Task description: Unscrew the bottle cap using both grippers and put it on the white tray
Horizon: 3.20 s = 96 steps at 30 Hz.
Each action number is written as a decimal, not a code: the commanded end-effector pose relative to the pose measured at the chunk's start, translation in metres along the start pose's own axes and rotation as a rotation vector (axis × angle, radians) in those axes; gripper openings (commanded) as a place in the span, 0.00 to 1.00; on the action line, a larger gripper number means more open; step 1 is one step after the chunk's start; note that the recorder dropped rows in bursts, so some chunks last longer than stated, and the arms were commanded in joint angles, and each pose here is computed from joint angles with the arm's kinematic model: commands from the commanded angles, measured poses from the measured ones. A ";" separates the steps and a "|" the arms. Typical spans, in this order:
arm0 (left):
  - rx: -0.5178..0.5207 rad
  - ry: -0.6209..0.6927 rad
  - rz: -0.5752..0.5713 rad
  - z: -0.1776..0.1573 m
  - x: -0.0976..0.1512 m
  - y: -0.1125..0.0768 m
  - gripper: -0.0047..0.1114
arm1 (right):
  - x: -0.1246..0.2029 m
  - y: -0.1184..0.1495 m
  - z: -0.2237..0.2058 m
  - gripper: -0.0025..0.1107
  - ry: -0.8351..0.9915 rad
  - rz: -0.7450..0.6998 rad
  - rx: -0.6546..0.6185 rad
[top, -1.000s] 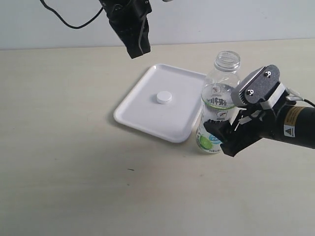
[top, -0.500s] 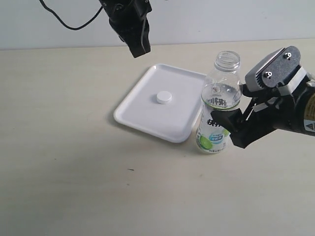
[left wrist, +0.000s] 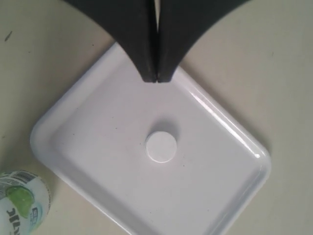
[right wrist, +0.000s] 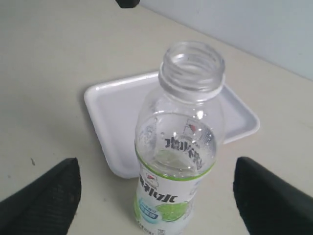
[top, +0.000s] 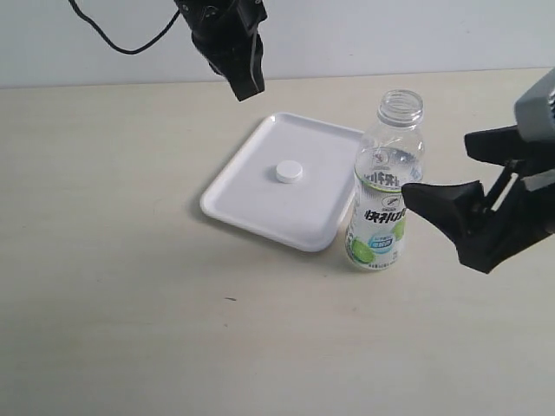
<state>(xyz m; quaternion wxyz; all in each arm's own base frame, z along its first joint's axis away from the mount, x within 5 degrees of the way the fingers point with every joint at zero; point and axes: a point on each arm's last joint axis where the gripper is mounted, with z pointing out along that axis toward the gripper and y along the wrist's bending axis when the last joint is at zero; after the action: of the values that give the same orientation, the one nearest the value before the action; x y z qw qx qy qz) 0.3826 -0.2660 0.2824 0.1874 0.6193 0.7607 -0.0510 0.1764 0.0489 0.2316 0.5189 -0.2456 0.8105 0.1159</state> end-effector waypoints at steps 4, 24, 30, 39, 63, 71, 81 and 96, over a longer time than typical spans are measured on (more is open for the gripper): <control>-0.091 0.034 -0.170 -0.017 0.005 0.006 0.04 | -0.016 0.026 -0.045 0.73 -0.199 0.108 -0.094; -0.134 -0.481 -0.437 -0.095 0.082 -0.102 0.04 | -0.018 0.077 -0.080 0.73 -0.281 -0.027 -0.584; -0.291 -0.767 -0.505 -0.122 0.145 -0.164 0.04 | -0.018 0.076 -0.080 0.72 -0.280 -0.026 -0.571; -0.441 -1.032 -0.602 -0.128 0.234 -0.240 0.04 | -0.020 0.064 -0.073 0.03 -0.284 0.017 -0.417; -0.454 -1.346 -0.660 -0.121 0.283 -0.284 0.04 | -0.019 0.023 -0.065 0.02 -0.273 0.161 0.028; -0.454 -1.345 -0.660 -0.121 0.283 -0.284 0.04 | 0.038 0.015 -0.101 0.02 -0.442 0.337 0.406; -0.455 -1.345 -0.661 -0.121 0.283 -0.284 0.04 | 0.073 0.017 -0.111 0.02 -0.520 0.244 0.578; -0.455 -1.343 -0.662 -0.120 0.284 -0.284 0.04 | 0.079 0.015 -0.109 0.02 -0.455 0.288 0.601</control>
<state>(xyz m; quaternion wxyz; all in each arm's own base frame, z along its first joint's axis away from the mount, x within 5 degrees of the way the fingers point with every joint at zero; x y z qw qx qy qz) 0.0368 -0.0323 0.2512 0.7051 0.1493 0.6216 -0.3070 0.0565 -0.0047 0.2131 0.7313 0.0519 0.6799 0.0183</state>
